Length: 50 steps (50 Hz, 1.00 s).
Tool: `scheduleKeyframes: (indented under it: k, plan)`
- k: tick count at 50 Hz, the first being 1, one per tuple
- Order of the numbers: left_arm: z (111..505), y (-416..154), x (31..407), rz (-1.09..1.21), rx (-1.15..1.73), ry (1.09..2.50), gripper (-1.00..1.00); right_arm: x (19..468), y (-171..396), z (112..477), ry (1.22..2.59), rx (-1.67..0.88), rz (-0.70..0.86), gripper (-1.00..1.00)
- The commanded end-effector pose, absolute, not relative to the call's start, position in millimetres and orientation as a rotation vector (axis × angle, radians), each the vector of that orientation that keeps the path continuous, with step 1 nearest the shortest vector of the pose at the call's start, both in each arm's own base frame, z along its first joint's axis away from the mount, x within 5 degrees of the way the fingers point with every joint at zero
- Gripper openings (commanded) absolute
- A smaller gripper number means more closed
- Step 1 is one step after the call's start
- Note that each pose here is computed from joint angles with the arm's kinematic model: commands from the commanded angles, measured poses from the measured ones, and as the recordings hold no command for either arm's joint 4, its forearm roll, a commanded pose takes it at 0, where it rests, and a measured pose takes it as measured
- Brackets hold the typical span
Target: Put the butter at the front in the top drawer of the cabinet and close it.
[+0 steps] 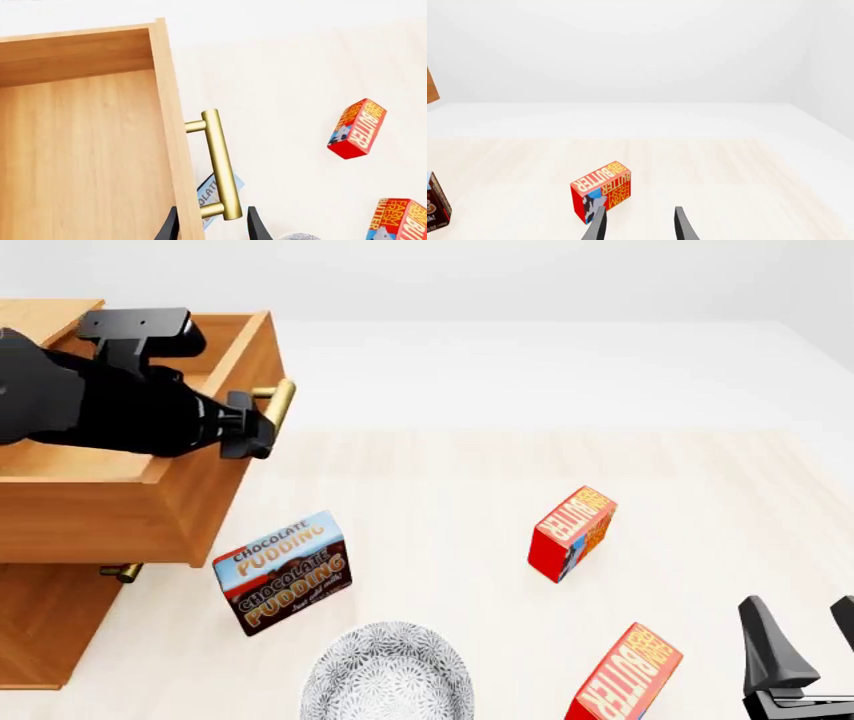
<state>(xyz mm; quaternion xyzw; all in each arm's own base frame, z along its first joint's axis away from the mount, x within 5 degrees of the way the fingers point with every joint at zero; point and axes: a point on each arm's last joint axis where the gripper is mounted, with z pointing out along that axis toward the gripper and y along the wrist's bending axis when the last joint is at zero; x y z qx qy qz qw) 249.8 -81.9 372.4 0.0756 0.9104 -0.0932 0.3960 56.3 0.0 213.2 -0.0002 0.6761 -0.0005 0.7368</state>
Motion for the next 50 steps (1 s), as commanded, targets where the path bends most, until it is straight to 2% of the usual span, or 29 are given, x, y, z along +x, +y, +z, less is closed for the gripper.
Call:
scheduleKeyframes:
  k: [1, 22, 34, 50]
  plan:
    - [375.5, -93.6, 248.8, -0.263, 0.238, 2.3, 1.0, 56.3, 0.0, 213.3, 1.485, -0.001, -0.001, 1.0]
    - [399.4, -103.5, 236.3, -0.3, 0.295, 2.258, 1.0, 56.3, 0.0, 213.3, 1.484, 0.0, -0.001, 1.0]
    - [442.8, -81.0, 219.9, -0.238, 0.306, 2.194, 1.0, 56.3, 0.0, 213.2, 1.485, 0.0, -0.001, 1.0]
    - [463.2, -82.2, 202.3, -0.218, 0.423, 2.137, 1.0, 56.3, 0.0, 213.3, 1.485, -0.001, -0.001, 1.0]
